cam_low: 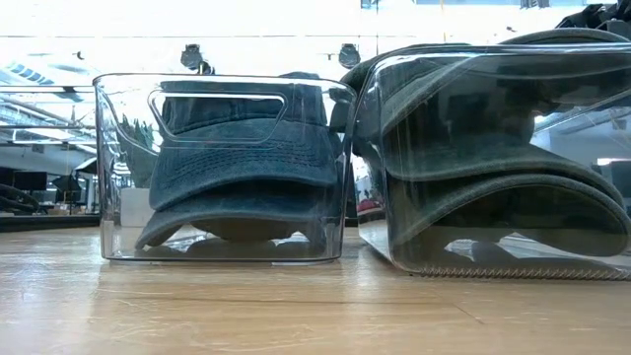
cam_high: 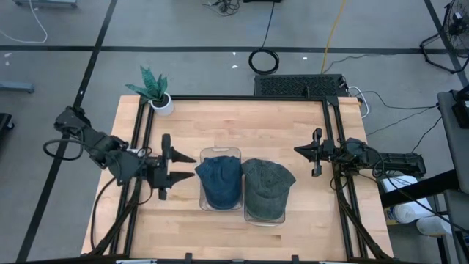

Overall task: Pick & Place hat
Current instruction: Return to Home Position

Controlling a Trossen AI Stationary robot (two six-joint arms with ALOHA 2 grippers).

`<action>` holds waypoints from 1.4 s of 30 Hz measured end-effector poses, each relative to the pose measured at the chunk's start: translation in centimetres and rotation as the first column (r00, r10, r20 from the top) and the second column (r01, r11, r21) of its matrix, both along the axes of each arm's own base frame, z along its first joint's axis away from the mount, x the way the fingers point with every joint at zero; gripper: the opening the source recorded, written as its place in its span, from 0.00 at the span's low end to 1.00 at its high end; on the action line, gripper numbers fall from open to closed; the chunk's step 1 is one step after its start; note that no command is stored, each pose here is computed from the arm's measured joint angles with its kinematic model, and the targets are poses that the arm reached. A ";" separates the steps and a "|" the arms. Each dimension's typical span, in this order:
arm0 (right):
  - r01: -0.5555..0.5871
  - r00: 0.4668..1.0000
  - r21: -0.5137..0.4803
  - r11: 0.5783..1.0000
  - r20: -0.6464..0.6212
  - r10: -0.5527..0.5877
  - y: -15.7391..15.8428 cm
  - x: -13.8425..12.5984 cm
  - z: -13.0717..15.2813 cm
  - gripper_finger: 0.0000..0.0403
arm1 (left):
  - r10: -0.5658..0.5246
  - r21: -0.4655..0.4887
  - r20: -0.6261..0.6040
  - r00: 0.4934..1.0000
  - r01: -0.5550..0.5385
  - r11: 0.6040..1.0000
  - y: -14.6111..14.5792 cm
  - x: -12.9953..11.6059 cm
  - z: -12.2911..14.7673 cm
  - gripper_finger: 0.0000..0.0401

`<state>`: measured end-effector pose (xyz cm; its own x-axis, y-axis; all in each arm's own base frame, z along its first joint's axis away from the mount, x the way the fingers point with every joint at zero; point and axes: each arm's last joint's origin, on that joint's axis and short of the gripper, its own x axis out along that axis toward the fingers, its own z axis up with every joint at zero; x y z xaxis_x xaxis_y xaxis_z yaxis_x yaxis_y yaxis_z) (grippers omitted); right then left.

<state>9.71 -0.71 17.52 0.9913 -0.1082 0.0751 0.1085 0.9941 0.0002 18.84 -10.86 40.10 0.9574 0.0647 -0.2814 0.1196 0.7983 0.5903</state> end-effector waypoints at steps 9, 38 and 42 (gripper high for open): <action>0.001 1.000 0.000 1.000 0.000 -0.001 0.0 0.0 0.0 0.00 | -0.042 0.162 -0.045 0.998 0.049 0.986 0.3 -0.4 -0.2 0.48; 0.000 1.000 0.000 1.000 0.000 0.000 0.0 0.0 0.0 0.00 | 0.007 -0.497 0.104 0.995 0.046 0.867 7.2 -4.4 -8.6 0.46; 0.000 1.000 0.000 1.000 0.000 0.000 0.0 0.0 0.0 0.00 | 0.040 -0.527 0.182 0.983 0.063 0.848 8.3 -6.1 -11.7 0.46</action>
